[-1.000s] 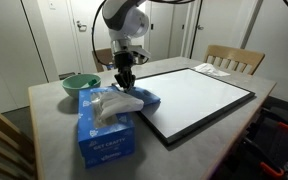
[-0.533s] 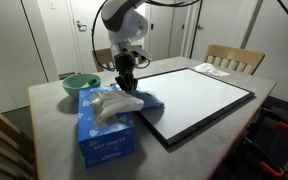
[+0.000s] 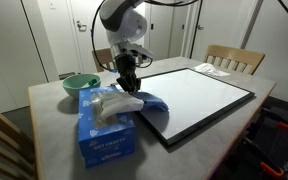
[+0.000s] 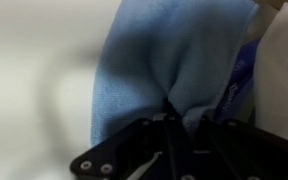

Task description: Use the cloth to wipe the whiteboard

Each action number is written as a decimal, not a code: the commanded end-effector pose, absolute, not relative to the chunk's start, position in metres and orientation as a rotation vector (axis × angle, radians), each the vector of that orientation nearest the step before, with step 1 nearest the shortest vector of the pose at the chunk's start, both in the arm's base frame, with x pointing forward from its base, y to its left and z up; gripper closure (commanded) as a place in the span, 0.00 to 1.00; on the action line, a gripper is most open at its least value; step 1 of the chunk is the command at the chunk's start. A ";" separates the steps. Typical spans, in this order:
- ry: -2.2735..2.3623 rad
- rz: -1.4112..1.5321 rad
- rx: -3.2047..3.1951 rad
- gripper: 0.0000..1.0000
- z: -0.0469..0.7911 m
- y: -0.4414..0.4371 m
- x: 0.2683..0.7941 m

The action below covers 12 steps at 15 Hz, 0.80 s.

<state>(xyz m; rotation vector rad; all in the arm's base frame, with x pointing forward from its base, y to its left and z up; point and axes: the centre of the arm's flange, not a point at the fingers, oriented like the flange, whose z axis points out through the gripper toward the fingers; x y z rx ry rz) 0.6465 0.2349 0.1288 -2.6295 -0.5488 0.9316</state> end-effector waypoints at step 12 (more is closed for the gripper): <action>-1.115 0.639 -2.710 0.98 0.146 0.244 0.589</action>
